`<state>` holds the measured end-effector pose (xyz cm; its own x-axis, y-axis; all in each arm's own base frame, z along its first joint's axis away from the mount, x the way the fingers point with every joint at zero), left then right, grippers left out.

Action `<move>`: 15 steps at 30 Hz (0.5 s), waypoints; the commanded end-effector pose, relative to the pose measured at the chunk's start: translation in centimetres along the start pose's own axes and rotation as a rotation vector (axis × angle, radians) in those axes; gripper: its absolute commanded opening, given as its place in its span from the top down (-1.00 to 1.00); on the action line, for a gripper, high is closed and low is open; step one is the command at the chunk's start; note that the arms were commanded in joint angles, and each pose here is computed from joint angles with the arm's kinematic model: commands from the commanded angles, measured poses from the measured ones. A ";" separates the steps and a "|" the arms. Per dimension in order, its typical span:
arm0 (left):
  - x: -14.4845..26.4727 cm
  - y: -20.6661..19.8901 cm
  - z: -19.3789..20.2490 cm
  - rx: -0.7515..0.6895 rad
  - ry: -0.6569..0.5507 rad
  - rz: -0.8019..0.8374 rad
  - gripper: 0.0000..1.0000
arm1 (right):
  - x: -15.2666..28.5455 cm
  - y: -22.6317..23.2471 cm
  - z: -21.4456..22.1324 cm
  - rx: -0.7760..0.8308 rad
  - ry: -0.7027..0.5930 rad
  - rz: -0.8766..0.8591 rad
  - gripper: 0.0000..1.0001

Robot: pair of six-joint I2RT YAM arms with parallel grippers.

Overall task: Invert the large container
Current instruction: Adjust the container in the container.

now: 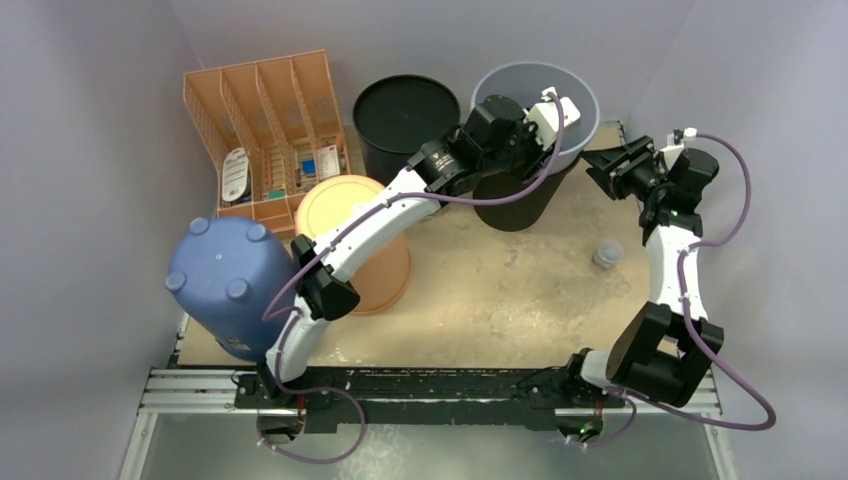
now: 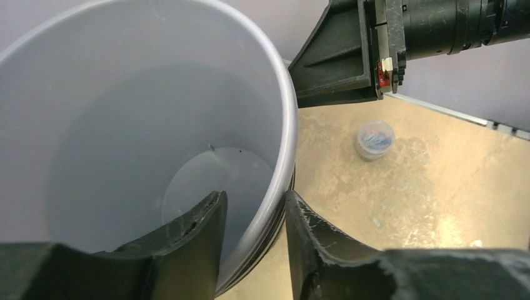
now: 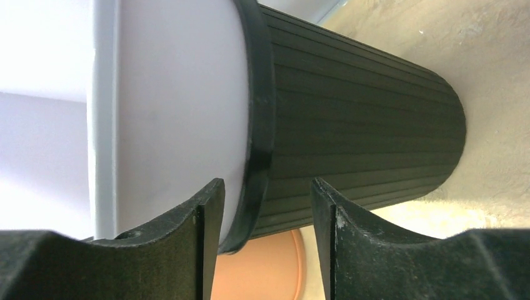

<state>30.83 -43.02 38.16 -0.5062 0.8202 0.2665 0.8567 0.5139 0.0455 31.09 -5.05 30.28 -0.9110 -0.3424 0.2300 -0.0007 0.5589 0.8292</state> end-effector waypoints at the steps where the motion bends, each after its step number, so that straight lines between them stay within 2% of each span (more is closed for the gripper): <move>1: 0.3 0.4 2.0 -0.027 0.116 -0.024 0.27 | -0.9 0.3 -0.2 0.009 -0.054 0.007 -0.07; 5: -0.2 0.3 2.7 -0.032 0.135 -0.014 0.16 | -1.7 0.0 0.3 0.007 -0.035 0.021 -0.03; 8: -0.3 0.4 3.2 -0.040 0.151 -0.020 0.18 | -1.6 -0.4 0.8 0.007 -0.031 0.031 -0.03; 11: -0.2 0.3 3.1 -0.044 0.149 -0.024 0.39 | -1.4 -0.4 1.2 0.012 -0.024 0.025 -0.03; 15: 0.0 0.0 2.5 -0.045 0.127 -0.026 0.87 | -0.9 0.4 1.1 0.034 -0.029 0.000 -0.04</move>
<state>31.09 -43.01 38.03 -0.5137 0.8156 0.2663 0.8566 0.5052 0.1053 32.05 -4.11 27.79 -0.9041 -0.3130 0.2911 0.0782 0.5484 0.8325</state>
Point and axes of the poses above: each gripper's point midway between its finger pads, its own x axis back along the fingers, its own y axis along the line the jaws close on, z = x × y, the point moved 9 cm from there along x, back along the fingers, and after that the axes turned 6 degrees about x, right-handed, at the moved point
